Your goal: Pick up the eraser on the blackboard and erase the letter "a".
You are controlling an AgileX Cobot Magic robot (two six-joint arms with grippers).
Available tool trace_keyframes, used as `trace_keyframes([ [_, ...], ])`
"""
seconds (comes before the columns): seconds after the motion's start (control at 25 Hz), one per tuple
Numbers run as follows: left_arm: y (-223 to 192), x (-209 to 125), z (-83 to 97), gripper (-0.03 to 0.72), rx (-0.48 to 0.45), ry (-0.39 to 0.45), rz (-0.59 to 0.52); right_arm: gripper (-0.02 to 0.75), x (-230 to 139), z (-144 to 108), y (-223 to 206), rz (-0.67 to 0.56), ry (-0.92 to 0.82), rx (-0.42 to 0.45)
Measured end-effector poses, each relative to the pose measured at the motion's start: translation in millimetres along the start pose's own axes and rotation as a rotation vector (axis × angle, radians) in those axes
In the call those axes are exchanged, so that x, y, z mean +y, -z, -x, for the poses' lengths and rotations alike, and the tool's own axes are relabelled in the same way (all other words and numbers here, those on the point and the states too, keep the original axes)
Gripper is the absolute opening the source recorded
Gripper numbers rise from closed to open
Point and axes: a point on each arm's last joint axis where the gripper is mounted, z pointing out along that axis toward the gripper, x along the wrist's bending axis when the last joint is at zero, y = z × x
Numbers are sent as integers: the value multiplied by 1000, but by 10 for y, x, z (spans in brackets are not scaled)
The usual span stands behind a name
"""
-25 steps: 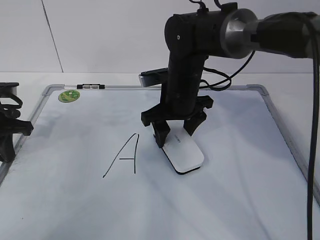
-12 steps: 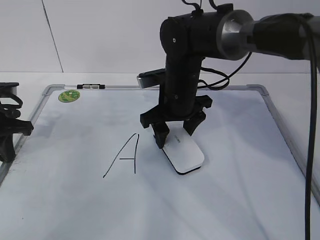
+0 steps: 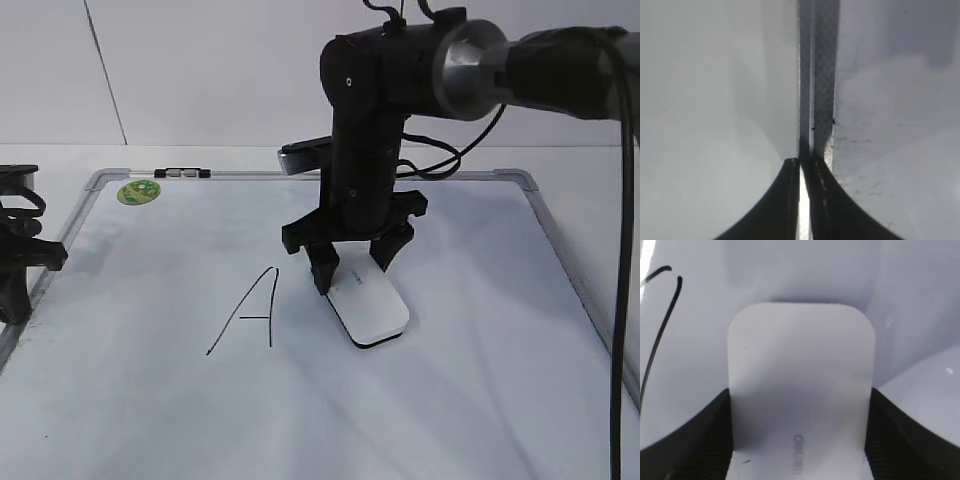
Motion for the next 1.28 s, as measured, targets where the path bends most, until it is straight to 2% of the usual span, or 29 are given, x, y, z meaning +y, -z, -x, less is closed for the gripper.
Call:
trace_keyframes([
  [0.6,0,3,3,16,-3,3,3,559,27,234,6,3,-76,-13],
  [0.88,0,3,3,16,-3,3,3,559,26,211,6,2,-72,-4],
  [1.28,0,5,3,16,-3,3,6,559,13,47,6,10,-10,-29],
])
